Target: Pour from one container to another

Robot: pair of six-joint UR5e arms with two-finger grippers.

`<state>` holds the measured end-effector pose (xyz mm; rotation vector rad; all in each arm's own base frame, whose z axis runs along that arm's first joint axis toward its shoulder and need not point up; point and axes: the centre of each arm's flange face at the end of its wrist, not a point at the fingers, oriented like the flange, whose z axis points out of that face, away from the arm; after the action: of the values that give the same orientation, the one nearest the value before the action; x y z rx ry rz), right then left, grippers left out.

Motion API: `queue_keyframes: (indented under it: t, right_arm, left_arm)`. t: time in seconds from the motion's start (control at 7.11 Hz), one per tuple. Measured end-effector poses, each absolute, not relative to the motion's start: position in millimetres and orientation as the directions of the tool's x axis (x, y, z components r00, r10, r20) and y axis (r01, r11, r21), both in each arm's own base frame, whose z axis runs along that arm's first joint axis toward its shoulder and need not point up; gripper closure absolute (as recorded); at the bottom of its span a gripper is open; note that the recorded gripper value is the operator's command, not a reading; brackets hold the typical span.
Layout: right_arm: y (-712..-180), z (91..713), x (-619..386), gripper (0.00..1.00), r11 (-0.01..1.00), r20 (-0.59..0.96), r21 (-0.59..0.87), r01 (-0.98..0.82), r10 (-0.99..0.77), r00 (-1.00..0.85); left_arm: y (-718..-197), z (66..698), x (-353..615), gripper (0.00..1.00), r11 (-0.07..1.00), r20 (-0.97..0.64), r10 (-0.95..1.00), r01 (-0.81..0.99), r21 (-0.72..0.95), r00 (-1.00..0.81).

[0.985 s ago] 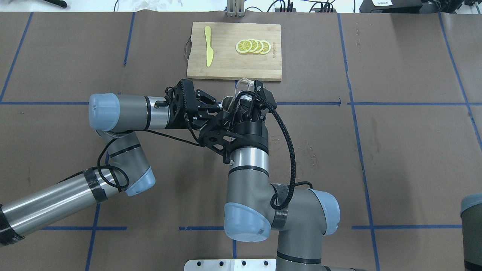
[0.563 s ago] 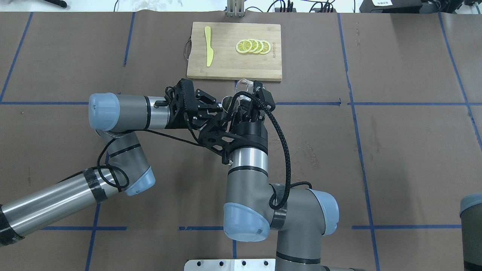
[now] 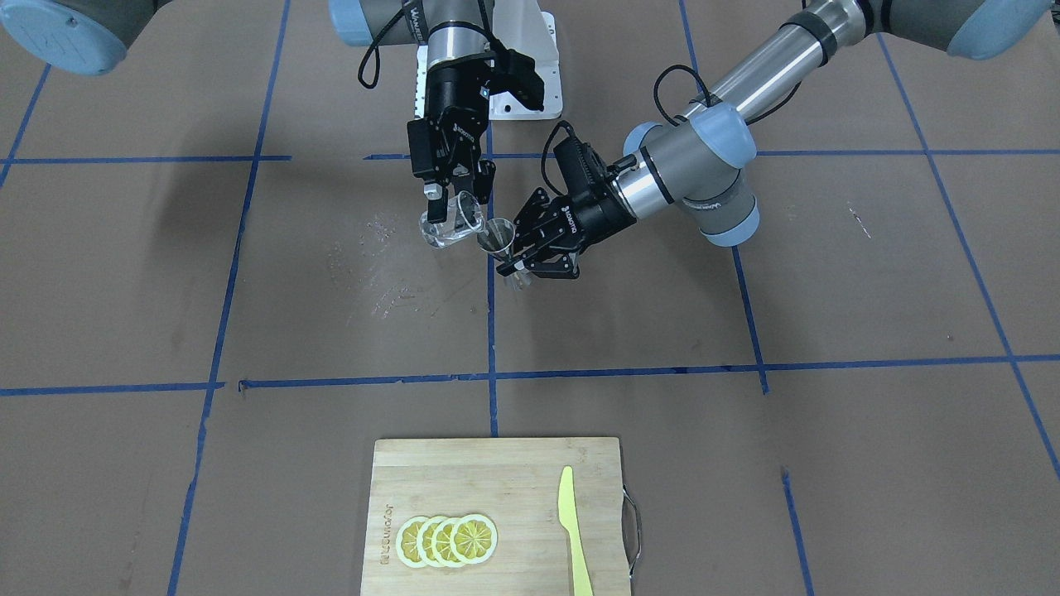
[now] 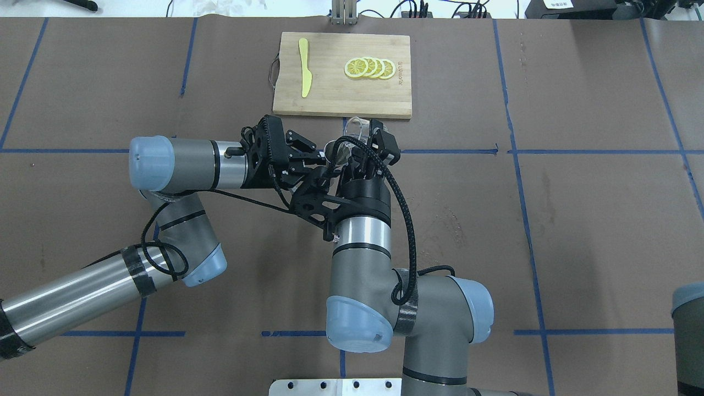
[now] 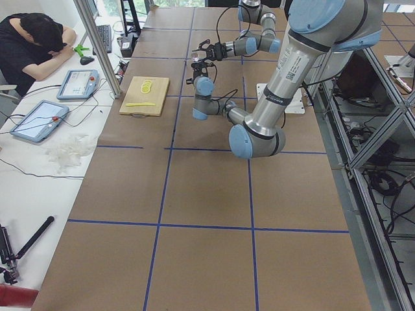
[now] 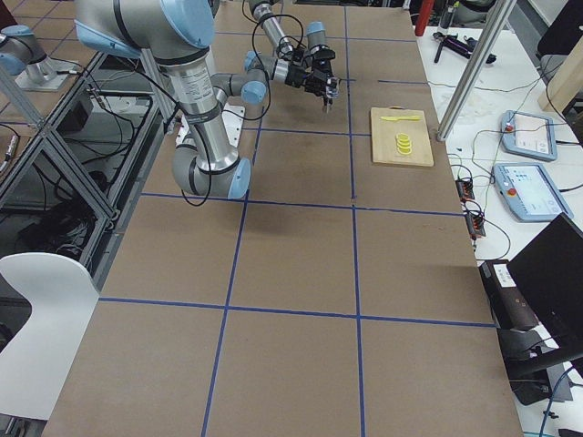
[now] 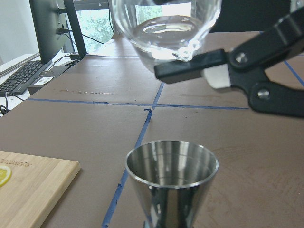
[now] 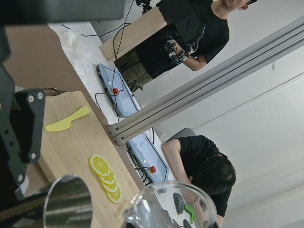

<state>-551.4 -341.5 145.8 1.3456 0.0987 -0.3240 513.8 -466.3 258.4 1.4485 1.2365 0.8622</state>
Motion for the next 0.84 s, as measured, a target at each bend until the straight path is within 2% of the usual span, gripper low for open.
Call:
queue_keyframes:
  t: [0.84]
  right_arm:
    - [-345, 135, -561, 1.0, 0.173, -0.368, 0.902, 0.397, -0.174, 0.913]
  left_arm:
    - [-466, 257, 513, 1.0, 0.025, -0.085, 0.971, 0.258, 0.966, 0.222]
